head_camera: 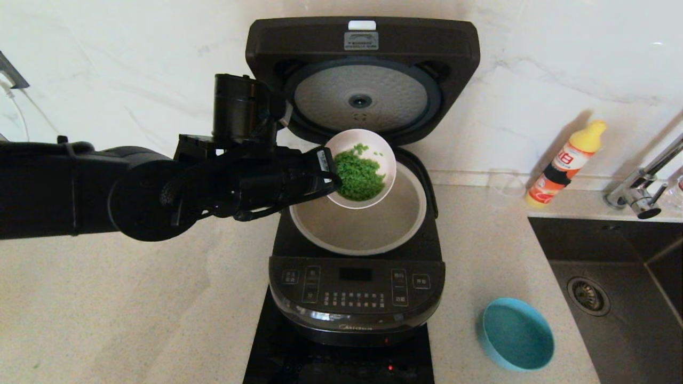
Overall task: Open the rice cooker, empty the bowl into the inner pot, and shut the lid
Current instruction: Pour the chopped green onions from the bowl into the rice cooker
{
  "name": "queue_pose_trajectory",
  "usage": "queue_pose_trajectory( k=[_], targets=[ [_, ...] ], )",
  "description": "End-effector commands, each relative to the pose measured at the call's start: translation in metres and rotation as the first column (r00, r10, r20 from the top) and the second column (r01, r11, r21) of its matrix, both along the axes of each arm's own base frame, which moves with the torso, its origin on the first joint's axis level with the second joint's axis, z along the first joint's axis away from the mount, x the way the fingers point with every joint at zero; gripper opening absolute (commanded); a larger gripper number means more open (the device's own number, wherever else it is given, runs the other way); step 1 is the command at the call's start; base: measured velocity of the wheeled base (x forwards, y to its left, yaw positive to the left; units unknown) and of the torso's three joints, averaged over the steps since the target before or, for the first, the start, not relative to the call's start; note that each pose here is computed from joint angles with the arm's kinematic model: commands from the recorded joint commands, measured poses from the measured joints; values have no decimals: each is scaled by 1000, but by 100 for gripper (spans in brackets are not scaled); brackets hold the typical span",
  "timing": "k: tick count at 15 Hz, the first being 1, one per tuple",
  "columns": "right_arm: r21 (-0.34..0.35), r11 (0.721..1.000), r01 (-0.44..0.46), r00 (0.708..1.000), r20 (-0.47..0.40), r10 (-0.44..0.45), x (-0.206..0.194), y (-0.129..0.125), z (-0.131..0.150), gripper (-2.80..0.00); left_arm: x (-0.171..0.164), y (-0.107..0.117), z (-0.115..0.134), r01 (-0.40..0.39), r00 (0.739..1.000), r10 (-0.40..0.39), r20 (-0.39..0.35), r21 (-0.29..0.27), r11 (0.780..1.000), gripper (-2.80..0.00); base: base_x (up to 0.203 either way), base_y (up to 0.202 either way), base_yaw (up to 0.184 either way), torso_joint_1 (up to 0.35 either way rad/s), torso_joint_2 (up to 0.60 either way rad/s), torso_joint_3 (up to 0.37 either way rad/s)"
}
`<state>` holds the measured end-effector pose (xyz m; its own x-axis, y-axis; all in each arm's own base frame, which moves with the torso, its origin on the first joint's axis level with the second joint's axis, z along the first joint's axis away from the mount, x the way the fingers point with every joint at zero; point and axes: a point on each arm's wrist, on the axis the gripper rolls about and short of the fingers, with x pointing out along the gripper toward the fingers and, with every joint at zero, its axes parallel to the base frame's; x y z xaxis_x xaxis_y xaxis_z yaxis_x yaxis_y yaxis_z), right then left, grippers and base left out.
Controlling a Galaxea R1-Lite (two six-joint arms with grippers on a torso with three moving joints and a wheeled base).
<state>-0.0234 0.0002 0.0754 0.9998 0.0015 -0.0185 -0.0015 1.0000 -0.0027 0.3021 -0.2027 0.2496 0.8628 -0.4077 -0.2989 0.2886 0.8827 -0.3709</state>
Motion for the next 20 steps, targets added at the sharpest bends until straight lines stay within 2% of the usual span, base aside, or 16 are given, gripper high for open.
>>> queue_pose_trajectory(
  k=[1,4,7,9,11,12,13,15,18,20],
  targets=[
    [0,1000,0,1000,0,0,0,0,0,-280,1,0,-1,-9,1000,9,1,7,1000,-280,0,0,0,0,0,0],
    [0,1000,0,1000,0,0,0,0,0,-280,0,2,-7,-35,998,31,62,66,997,-280,0,0,0,0,0,0],
    [0,1000,-1,1000,0,1,0,0,0,-280,1,2,-11,-68,979,46,200,104,992,-280,0,0,0,0,0,0],
    [0,1000,0,1000,0,0,0,0,0,-280,-1,4,-21,-79,971,43,233,148,986,-280,0,0,0,0,0,0],
    [0,1000,0,1000,0,0,0,0,0,-280,-5,8,-24,-105,959,56,277,166,980,-280,0,0,0,0,0,0],
    [0,1000,-1,1000,0,1,0,0,0,-280,-8,10,-27,-122,952,59,300,197,973,-280,0,0,0,0,0,0],
    [0,1000,0,1000,0,0,0,0,0,-280,-11,12,-26,-137,937,55,345,218,966,-280,0,0,0,0,0,0],
    [0,1000,0,1000,0,0,0,0,0,-280,-11,13,-19,-162,898,63,436,195,967,-280,0,0,0,0,0,0],
    [0,1000,0,1000,0,0,0,0,0,-280,-13,15,-20,-181,868,49,493,223,958,-280,0,0,0,0,0,0],
    [0,1000,0,1000,0,0,0,0,0,-280,-13,14,-21,-196,850,25,526,272,942,-280,0,0,0,0,0,0]
  ],
)
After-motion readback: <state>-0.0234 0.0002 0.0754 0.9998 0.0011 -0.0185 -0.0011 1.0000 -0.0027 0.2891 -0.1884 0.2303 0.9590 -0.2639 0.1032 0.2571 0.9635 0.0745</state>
